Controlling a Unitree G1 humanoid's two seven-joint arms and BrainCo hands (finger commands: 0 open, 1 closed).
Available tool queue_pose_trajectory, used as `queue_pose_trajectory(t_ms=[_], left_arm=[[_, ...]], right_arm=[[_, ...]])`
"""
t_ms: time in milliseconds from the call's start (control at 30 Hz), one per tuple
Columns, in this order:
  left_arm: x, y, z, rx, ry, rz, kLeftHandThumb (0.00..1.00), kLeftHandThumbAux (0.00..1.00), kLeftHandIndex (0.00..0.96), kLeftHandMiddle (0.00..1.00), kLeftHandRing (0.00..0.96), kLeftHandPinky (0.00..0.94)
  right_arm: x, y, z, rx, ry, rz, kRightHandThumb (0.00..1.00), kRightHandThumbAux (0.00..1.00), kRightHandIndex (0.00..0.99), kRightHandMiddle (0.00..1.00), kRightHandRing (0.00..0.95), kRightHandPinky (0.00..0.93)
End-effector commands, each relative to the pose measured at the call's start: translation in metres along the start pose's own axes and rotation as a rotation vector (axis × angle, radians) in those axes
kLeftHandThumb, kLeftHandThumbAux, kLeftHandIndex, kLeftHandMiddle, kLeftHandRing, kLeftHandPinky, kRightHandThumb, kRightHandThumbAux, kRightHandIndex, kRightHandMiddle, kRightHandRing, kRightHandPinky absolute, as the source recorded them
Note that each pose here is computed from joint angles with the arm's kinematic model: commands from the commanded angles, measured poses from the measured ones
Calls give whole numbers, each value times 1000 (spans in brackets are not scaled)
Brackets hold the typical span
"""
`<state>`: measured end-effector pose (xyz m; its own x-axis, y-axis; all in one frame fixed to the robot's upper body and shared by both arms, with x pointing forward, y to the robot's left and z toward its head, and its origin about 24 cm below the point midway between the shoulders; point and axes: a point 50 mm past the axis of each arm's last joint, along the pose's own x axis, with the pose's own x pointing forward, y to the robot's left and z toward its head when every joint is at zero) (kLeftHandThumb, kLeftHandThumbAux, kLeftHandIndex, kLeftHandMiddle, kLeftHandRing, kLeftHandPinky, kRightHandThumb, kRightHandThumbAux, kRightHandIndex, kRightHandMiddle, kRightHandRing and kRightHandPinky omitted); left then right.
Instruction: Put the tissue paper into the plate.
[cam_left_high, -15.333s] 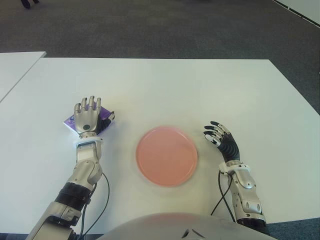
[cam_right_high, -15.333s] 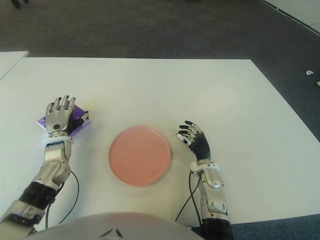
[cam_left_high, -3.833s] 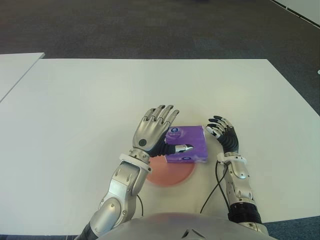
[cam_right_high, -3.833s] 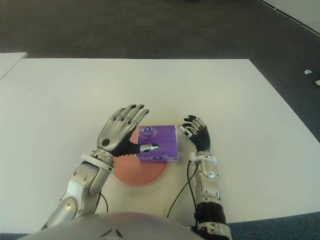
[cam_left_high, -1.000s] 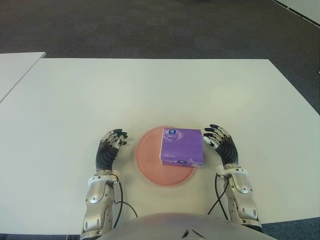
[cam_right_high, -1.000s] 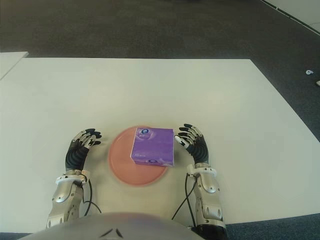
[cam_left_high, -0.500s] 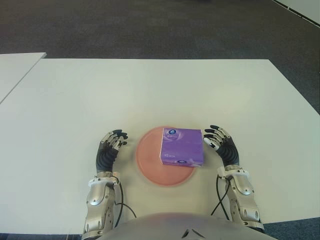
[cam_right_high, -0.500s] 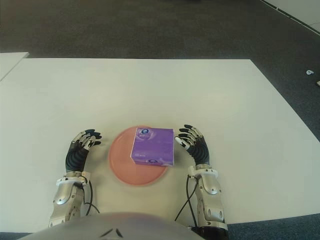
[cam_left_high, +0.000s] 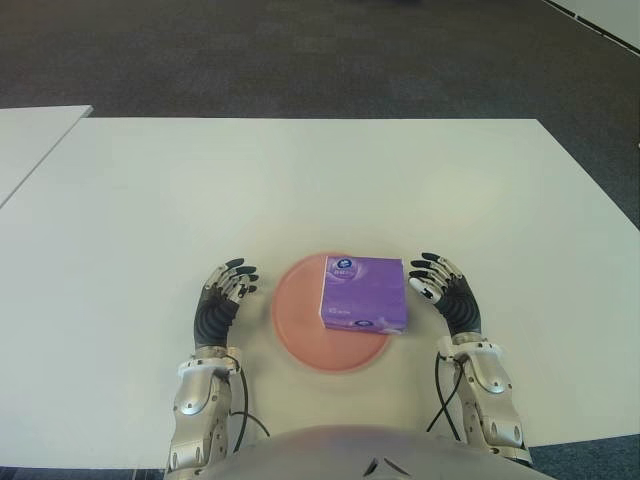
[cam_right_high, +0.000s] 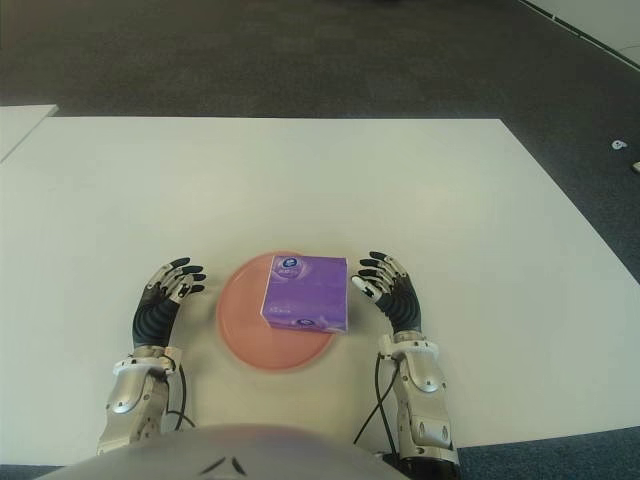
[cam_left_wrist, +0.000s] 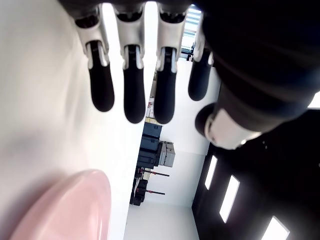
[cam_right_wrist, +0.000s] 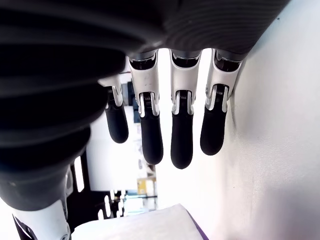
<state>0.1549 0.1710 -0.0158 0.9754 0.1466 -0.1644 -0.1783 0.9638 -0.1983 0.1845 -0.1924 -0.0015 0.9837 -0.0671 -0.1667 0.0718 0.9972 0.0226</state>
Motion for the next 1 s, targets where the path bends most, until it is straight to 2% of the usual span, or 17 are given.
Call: queue_pose_trajectory(t_ms=[33,233,667,1000], left_arm=[[-10,3,-18,4,122,-1,317,689,299,389,394,410],[-11,2,-18,-1,131,-6,301,675,295,384,392,403],[-14,-1,-16,-14,145,-12,285,655,301,389,394,409],[-15,-1,-13,-13,157,-2,292,667,310,392,401,418]], right_arm=[[-16,-3,-30,14,182,-26,257,750,262,365,380,380],[-15,1,-27,43,177,-35,272,759,267,369,387,397],[-17,4,-28,8,179,-41,251,779,277,370,394,396],[-17,4,-28,48,180,-32,297,764,273,371,395,405]])
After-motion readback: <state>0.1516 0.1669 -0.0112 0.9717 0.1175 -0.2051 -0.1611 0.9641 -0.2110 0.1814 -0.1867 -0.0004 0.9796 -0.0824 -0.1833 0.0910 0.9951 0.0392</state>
